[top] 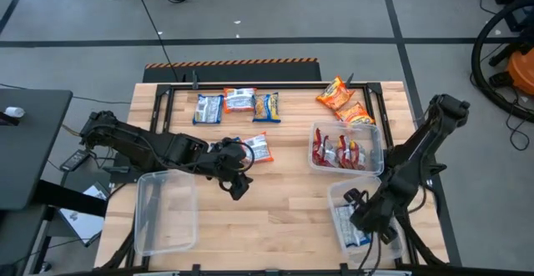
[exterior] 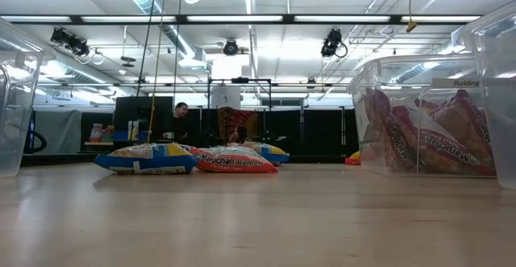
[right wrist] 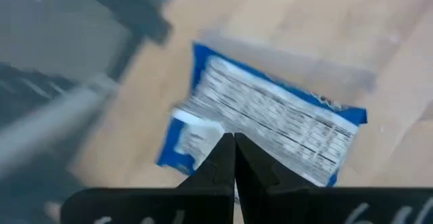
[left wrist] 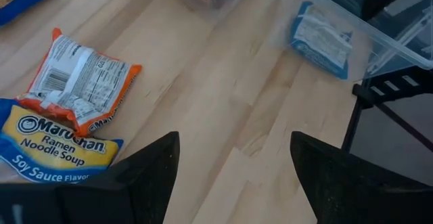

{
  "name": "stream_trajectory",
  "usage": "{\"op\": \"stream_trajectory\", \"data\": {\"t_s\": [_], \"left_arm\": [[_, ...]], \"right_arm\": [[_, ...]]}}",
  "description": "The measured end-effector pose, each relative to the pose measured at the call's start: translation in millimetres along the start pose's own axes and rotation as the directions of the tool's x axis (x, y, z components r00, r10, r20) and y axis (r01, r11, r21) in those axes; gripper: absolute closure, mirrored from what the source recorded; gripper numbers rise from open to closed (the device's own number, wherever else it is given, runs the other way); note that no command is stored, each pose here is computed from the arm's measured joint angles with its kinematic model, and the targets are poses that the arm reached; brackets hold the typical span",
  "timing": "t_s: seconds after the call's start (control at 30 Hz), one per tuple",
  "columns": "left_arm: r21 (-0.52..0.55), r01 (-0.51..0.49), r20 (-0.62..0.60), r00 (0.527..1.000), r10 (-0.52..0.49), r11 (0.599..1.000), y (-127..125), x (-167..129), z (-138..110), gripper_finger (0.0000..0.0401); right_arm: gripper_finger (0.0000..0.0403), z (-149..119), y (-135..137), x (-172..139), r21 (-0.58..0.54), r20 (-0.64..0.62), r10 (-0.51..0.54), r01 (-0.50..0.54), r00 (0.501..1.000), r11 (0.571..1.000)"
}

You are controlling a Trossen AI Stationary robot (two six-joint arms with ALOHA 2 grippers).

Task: Sort Maruchan noodles
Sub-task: Put the blue noodle pack into the bottom right container

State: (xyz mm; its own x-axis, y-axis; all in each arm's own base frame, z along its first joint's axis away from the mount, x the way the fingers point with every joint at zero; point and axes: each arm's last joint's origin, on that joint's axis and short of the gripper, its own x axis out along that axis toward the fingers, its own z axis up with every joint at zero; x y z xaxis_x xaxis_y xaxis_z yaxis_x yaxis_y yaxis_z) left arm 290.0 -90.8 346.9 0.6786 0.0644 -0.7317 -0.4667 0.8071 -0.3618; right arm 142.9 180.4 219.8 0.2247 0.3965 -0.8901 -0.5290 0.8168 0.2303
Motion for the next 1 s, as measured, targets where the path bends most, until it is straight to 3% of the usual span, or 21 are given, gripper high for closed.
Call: {"op": "stream_trajectory", "data": {"t_s": [0.1,0.23,0.33,0.63,0.8,1.0], "left_arm": [[-0.003,0.007,0.005,1.000,-0.007,1.000,-1,0,1,0.0115],[-0.004,0.014,0.011,1.000,-0.014,1.000,-1,0,1,0.0115],[-0.003,0.017,0.011,1.000,-0.017,1.000,-2,0,1,0.0115],[-0.017,0.063,0.021,0.998,-0.063,0.998,-3,-9,2,0.0115],[-0.018,0.068,0.025,0.997,-0.067,0.998,-3,-10,3,0.0115],[-0.013,0.066,0.024,0.998,-0.066,0.998,-3,-10,3,0.0115]], "right_arm": [[0.0398,2,1,-16,-0.025,0.073,0.071,-0.069,0.995,0.997],[0.0386,1,4,-15,-0.140,0.095,0.002,0.012,0.995,0.990],[0.0350,4,7,-2,-0.232,0.085,-0.017,0.036,0.996,0.972],[0.0239,9,9,53,-0.222,-0.082,0.043,-0.061,0.996,0.973],[0.0217,5,18,80,-0.279,-0.119,0.022,-0.055,0.993,0.959],[0.0223,1,19,98,-0.311,-0.161,-0.017,-0.034,0.987,0.950]]}}
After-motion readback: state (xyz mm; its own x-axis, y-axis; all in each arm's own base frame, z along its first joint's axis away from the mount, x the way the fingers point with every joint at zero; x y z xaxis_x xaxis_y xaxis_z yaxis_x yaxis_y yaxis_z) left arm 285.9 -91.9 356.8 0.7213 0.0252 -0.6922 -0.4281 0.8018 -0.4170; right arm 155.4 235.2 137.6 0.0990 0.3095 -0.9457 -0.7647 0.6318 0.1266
